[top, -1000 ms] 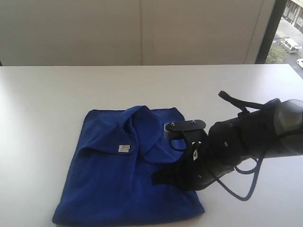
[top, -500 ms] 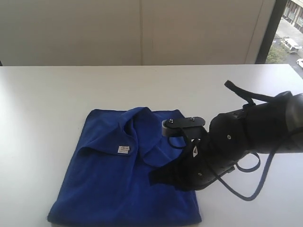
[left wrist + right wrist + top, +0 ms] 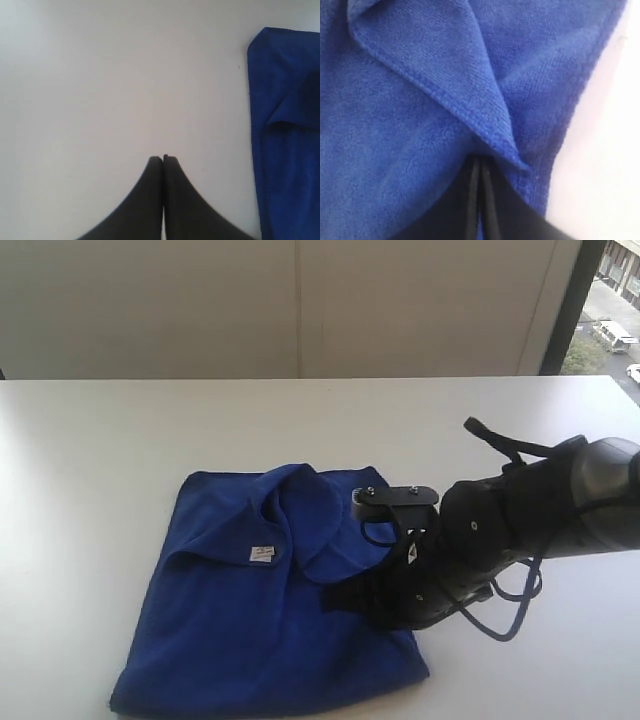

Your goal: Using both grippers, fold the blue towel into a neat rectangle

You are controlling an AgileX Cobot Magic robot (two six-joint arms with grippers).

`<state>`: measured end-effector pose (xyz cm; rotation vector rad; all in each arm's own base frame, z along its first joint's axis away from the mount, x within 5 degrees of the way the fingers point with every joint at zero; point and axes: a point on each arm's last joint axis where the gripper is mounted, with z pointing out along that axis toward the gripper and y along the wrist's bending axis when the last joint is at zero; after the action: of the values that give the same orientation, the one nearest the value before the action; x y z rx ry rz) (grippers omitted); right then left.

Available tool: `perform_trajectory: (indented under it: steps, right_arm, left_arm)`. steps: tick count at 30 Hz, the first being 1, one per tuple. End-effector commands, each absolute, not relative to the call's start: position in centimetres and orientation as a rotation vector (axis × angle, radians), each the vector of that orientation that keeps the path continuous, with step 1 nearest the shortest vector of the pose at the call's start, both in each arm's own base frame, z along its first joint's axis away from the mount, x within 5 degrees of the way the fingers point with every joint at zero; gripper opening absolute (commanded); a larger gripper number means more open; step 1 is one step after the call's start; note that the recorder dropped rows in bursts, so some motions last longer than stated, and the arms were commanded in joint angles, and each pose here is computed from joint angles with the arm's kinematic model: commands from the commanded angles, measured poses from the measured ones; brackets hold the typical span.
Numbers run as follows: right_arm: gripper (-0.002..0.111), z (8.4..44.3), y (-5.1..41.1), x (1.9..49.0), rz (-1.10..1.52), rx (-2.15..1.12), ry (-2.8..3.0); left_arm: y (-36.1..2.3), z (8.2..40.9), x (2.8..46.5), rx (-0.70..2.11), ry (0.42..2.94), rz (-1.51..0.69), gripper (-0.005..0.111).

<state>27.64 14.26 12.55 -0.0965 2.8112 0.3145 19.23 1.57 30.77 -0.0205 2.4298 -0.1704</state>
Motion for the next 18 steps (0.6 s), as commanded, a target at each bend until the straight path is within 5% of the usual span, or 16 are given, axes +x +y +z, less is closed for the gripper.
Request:
perform_trajectory:
  steps: [1, 18]
  right_arm:
    - [0.000, 11.5, 13.1, 27.1, 0.248, -0.122, 2.910]
    - [0.000, 15.1, 13.3, 27.5, 0.301, -0.155, 2.773]
  left_arm:
    - [1.5, 30.9, 19.0, -0.020, 2.430, -0.183, 0.000]
    - [1.5, 30.8, 19.0, -0.019, 2.430, -0.181, 0.000]
